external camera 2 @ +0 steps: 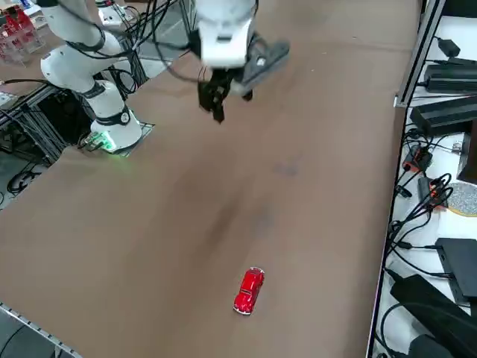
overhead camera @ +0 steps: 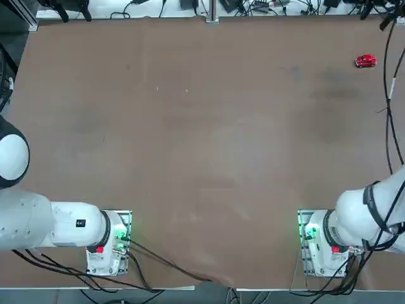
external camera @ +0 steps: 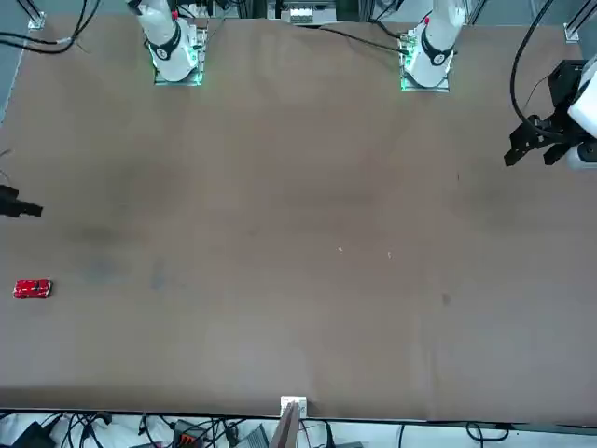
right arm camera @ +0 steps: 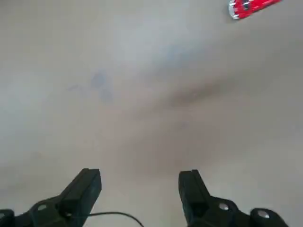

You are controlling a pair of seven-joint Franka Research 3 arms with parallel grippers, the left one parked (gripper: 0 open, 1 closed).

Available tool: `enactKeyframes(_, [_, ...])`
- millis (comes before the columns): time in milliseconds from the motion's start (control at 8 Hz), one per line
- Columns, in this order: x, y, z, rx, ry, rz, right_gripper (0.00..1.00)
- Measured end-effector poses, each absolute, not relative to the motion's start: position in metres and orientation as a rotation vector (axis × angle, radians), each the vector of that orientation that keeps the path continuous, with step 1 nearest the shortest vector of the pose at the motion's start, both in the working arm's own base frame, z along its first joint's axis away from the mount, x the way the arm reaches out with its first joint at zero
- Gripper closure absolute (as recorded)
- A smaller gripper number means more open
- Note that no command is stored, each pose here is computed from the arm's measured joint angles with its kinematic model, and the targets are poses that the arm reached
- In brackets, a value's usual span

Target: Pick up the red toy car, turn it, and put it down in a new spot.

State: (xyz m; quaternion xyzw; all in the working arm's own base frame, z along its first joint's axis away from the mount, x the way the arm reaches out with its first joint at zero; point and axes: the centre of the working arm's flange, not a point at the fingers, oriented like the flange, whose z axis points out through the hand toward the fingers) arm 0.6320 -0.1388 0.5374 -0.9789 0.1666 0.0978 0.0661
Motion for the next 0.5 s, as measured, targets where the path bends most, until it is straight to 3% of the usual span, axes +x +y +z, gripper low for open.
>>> enactKeyframes(500, [0.606, 0.012, 0.603, -3.173, -0.064, 0.232, 0.0])
